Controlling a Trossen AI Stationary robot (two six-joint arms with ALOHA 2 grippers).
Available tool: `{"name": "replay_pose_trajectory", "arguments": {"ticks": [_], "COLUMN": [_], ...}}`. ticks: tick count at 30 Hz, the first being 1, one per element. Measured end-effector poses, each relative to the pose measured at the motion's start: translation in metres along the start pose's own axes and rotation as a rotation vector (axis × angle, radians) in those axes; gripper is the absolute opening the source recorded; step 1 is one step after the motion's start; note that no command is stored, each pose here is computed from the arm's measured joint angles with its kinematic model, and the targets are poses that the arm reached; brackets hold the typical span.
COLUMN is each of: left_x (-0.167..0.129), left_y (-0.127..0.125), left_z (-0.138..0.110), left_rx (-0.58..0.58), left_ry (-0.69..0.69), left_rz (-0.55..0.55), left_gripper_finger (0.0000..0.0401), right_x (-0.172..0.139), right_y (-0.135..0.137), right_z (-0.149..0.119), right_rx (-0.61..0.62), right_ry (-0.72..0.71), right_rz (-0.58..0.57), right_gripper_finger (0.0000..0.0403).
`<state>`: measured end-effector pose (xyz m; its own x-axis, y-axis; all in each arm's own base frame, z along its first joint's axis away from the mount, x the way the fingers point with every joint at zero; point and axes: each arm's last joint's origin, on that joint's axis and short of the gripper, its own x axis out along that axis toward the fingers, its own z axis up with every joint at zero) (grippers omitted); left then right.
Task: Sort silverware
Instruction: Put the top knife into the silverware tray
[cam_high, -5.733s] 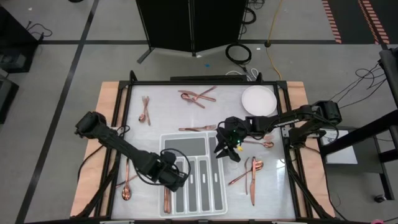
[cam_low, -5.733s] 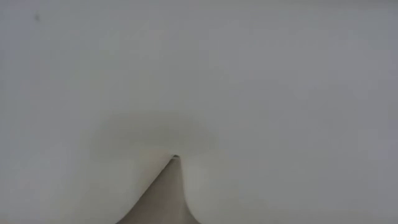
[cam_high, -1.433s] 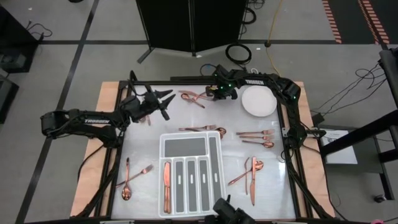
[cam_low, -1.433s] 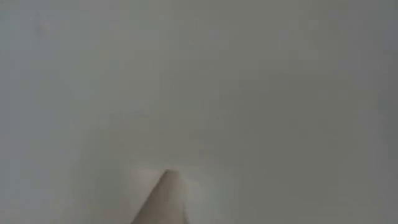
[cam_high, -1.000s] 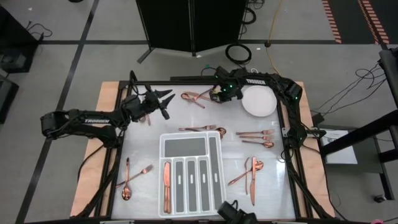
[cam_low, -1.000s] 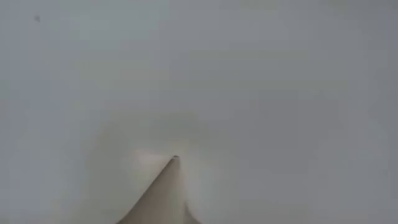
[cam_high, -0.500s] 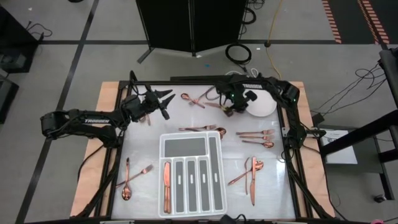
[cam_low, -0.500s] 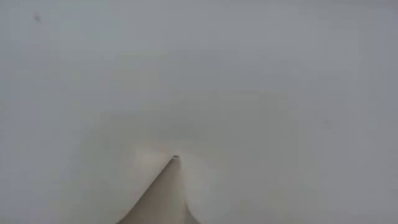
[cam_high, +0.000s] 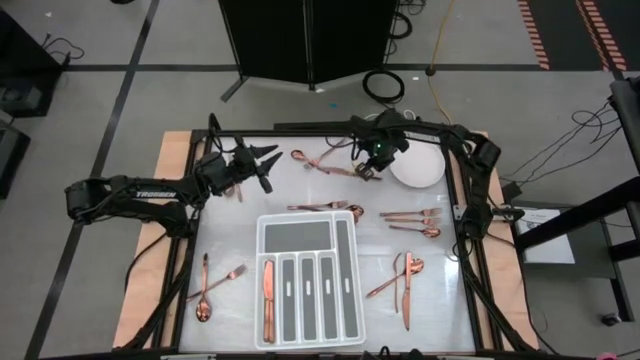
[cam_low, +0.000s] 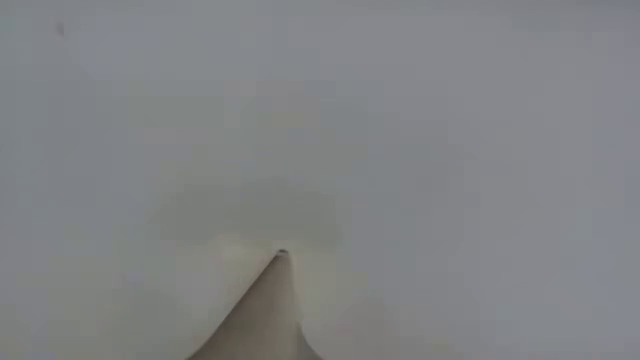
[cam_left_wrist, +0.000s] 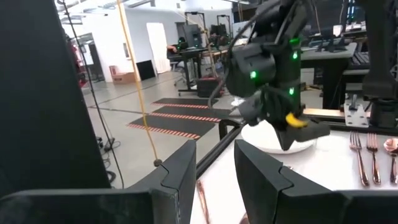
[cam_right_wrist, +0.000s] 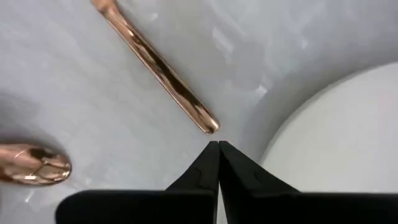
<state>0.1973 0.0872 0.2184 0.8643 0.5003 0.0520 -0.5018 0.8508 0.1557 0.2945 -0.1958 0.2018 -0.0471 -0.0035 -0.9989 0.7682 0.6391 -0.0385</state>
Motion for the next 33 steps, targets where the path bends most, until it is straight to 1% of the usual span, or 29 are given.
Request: {"name": "replay_pose_trajectory", "arguments": {"ticks": [1, 4, 7, 9, 11, 14, 17, 21, 26, 33], "left_x": [0.0, 0.0, 0.0, 0.0, 0.0, 0.0, 0.0, 0.0, 0.0, 0.0], "left_y": [0.0, 0.0, 0.0, 0.0, 0.0, 0.0, 0.0, 0.0, 0.0, 0.0], "left_z": [0.0, 0.0, 0.0, 0.0, 0.0, 0.0, 0.0, 0.0, 0.0, 0.0], "left_rx": [0.0, 0.0, -0.001, -0.007, -0.025, -0.027, -0.027, -0.027, -0.027, -0.026], "left_ry": [0.0, 0.0, 0.0, 0.0, 0.0, 0.0, 0.0, 0.0, 0.0, 0.001], "left_rz": [0.0, 0.0, 0.0, 0.0, 0.0, 0.0, 0.0, 0.0, 0.0, 0.0], "left_gripper_finger": [0.0112, 0.0112, 0.0112, 0.0112, 0.0112, 0.0112, 0.0112, 0.0112, 0.0112, 0.0112], "right_x": [-0.002, 0.0, 0.012, 0.017, 0.022, 0.032, 0.039, 0.045, 0.045, 0.052], "right_y": [0.0, 0.002, 0.01, 0.017, 0.023, 0.026, 0.027, 0.025, 0.022, 0.022], "right_z": [0.0, 0.003, 0.009, 0.013, 0.015, 0.017, 0.021, 0.026, 0.03, 0.023], "right_rx": [-0.028, -0.177, -0.397, -0.499, -0.575, -0.648, -0.676, -0.675, -0.647, -0.606], "right_ry": [-0.015, -0.042, -0.065, -0.094, -0.102, -0.091, -0.092, -0.105, -0.13, -0.106], "right_rz": [0.005, 0.017, 0.07, 0.092, 0.089, 0.08, 0.076, 0.076, 0.034, 0.038], "right_gripper_finger": [0.0, 0.001, 0.0034, 0.0056, 0.0078, 0.0106, 0.0122, 0.0127, 0.0119, 0.0095]}}
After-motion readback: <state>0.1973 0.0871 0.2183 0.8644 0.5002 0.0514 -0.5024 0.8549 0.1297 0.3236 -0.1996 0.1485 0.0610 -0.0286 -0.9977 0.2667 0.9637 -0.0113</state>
